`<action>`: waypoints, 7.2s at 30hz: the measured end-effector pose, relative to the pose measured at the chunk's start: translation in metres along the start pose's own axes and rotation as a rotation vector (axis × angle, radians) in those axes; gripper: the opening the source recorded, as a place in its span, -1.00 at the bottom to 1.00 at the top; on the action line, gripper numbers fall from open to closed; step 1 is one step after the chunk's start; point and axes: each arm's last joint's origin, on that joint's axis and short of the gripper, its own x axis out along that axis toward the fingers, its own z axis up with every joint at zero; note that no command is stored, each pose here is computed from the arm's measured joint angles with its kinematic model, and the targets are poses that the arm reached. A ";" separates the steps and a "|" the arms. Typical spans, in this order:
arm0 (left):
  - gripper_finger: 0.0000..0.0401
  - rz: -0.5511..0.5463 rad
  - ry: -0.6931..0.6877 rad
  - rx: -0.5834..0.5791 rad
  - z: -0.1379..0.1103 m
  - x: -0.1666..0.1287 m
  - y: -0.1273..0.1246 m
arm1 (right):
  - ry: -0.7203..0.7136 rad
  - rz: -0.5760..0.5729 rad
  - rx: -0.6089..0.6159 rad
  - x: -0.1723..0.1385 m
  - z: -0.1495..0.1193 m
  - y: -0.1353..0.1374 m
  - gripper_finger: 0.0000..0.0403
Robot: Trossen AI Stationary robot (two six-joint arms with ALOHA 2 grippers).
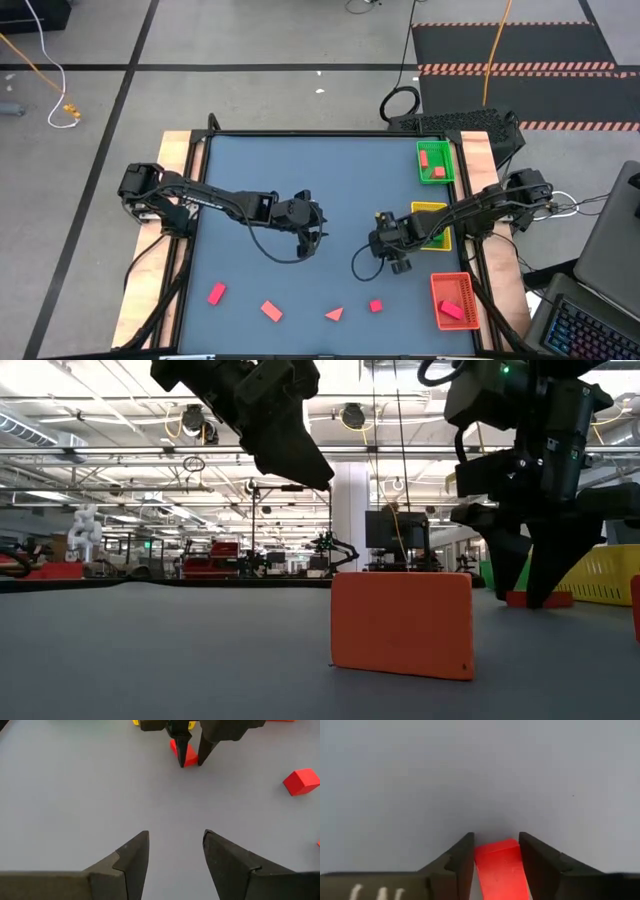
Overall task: Sort & place blocks by color
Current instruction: Put the top left red block into the orange basket, then put the right red block into the orange basket
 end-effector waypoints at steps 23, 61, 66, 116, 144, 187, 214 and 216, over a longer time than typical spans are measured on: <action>-0.06 0.000 0.001 -0.003 0.000 0.000 0.000 | 0.082 -0.077 0.135 -0.007 -0.025 -0.002 0.40; -0.06 -0.001 0.001 -0.004 0.000 0.000 -0.001 | 0.121 0.526 0.482 -0.086 -0.013 0.043 -0.40; -0.06 -0.001 0.001 -0.003 0.000 0.000 -0.001 | 0.295 0.523 0.636 -0.100 -0.029 0.064 -0.40; -0.06 -0.023 -0.032 0.044 0.020 -0.008 -0.006 | -0.252 0.214 0.399 -0.093 -0.003 0.104 0.61; -0.06 -0.145 -0.027 -0.021 0.011 -0.020 -0.066 | -0.306 0.183 0.119 -0.002 0.038 0.136 0.61; -0.06 -0.138 -0.004 0.031 0.003 -0.025 -0.084 | -0.215 -0.410 0.569 -0.087 -0.012 0.024 -0.41; -0.06 -0.127 0.055 0.004 -0.003 -0.025 -0.084 | 0.208 0.185 0.818 -0.117 -0.060 0.092 -0.41; -0.06 -0.127 0.054 0.005 -0.003 -0.025 -0.084 | 0.243 0.185 0.858 -0.118 -0.064 0.097 -0.41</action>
